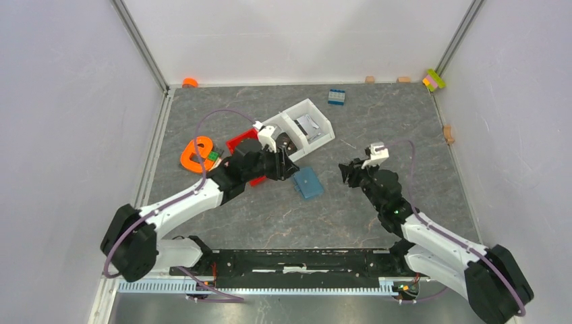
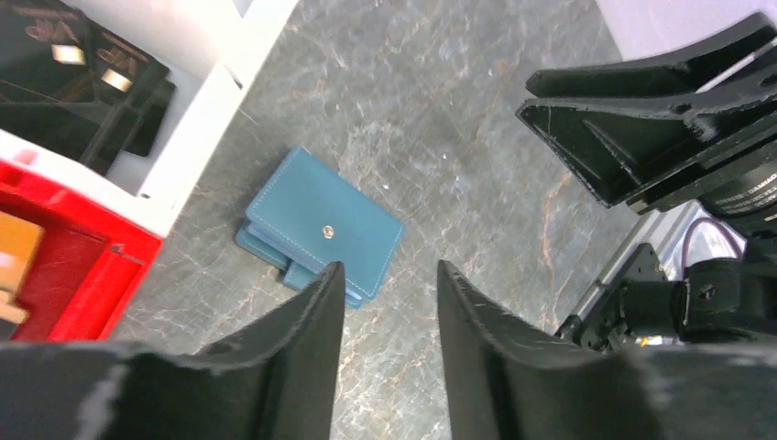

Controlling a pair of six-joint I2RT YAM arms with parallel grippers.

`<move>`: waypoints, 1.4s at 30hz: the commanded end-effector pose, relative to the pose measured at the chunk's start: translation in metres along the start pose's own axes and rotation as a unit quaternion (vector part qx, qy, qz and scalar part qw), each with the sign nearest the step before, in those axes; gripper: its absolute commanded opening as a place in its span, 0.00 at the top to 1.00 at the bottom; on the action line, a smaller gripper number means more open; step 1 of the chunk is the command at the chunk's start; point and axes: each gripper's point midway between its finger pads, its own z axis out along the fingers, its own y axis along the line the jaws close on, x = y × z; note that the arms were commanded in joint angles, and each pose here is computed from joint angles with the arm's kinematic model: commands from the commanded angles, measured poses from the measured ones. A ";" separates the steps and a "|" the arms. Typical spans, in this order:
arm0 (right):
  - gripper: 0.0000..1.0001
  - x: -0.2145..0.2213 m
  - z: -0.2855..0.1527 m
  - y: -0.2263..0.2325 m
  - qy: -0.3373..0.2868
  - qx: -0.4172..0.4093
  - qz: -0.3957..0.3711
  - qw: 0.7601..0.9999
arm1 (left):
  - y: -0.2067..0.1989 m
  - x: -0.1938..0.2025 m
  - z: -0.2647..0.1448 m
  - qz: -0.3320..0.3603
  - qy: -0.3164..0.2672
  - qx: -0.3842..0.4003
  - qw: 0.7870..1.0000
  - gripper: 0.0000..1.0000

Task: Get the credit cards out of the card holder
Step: Close the card holder at the center of the board, then reset both arms

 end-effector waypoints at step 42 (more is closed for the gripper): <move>0.16 -0.001 -0.102 -0.183 -0.140 0.363 -0.223 0.894 | 0.126 -0.072 -0.128 0.177 -0.304 -0.357 0.865 0.00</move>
